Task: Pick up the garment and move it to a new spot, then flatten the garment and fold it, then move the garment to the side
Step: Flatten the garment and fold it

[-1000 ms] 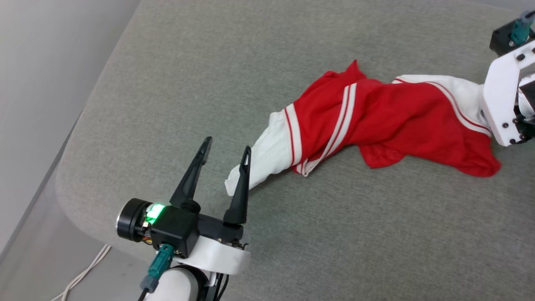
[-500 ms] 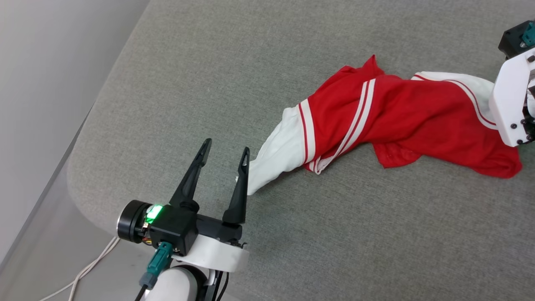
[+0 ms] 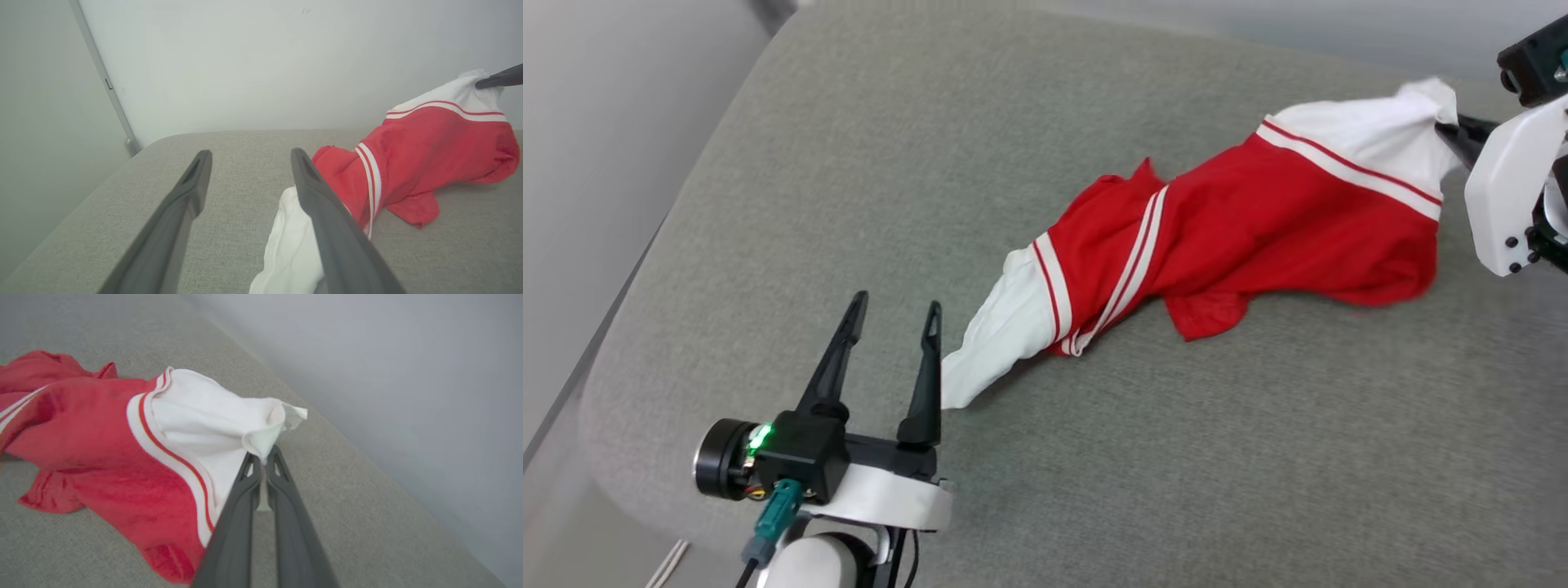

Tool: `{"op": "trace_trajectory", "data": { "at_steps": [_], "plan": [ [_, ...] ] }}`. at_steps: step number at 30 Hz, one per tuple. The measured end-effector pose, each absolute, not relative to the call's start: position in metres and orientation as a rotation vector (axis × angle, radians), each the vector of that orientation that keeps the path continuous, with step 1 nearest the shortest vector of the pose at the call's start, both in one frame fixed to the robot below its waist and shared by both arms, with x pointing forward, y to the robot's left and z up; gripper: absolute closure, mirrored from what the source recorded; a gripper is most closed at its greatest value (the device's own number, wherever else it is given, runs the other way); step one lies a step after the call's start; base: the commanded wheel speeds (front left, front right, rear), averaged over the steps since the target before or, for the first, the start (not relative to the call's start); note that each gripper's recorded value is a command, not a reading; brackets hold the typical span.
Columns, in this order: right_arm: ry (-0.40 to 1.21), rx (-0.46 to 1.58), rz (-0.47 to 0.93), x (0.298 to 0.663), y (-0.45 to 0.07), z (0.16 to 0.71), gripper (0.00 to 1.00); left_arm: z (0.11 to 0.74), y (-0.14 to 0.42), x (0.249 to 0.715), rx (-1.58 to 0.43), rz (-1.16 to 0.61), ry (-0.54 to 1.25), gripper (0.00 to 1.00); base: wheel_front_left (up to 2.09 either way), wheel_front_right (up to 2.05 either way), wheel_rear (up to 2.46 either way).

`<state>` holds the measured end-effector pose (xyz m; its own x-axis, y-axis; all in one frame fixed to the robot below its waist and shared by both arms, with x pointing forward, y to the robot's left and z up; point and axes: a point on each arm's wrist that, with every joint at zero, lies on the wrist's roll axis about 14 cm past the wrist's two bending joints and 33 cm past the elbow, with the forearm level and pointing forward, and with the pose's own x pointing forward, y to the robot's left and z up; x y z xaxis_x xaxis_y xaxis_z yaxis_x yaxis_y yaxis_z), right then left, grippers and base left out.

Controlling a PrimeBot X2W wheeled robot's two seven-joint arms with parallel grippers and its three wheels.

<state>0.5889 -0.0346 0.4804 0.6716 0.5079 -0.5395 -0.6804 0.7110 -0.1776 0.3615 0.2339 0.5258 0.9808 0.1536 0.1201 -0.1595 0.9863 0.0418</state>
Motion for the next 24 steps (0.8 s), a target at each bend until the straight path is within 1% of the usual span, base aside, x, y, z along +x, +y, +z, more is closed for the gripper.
{"op": "trace_trajectory", "data": {
  "at_steps": [2, 6, 9, 13, 16, 19, 21, 24],
  "plan": [
    [0.378, -0.393, 0.702, 0.582, -0.039, 0.504, 1.00, 0.529, 0.233, 0.361, 0.050, 0.151, -0.131, 0.00, 0.00, 0.00, 0.00],
    [0.244, -0.460, 0.714, 0.558, -0.064, 0.530, 1.00, 0.533, 0.230, 0.359, 0.048, 0.133, -0.146, 0.00, 0.00, 0.00, 0.00],
    [0.199, -0.483, 0.700, 0.537, -0.093, 0.537, 1.00, 0.537, 0.223, 0.360, 0.037, 0.107, -0.165, 0.00, 0.00, 0.00, 0.00],
    [0.160, -0.554, 0.721, 0.500, -0.121, 0.534, 1.00, 0.537, 0.210, 0.362, 0.028, 0.064, -0.169, 0.00, 0.00, 0.00, 0.00],
    [0.176, -0.630, 0.771, 0.465, -0.140, 0.517, 1.00, 0.538, 0.201, 0.366, 0.021, 0.033, -0.176, 0.00, 0.00, 0.00, 0.00],
    [0.244, -0.721, 0.818, 0.430, -0.166, 0.492, 1.00, 0.538, 0.192, 0.370, 0.019, 0.000, -0.180, 0.00, 0.00, 0.00, 0.00],
    [0.323, -0.740, 0.802, 0.414, -0.190, 0.475, 1.00, 0.538, 0.187, 0.373, 0.015, -0.016, -0.179, 0.00, 0.00, 0.00, 0.00],
    [0.413, -0.746, 0.741, 0.404, -0.222, 0.460, 1.00, 0.536, 0.181, 0.376, 0.011, -0.036, -0.175, 0.00, 0.00, 0.00, 0.00]
  ]
}}
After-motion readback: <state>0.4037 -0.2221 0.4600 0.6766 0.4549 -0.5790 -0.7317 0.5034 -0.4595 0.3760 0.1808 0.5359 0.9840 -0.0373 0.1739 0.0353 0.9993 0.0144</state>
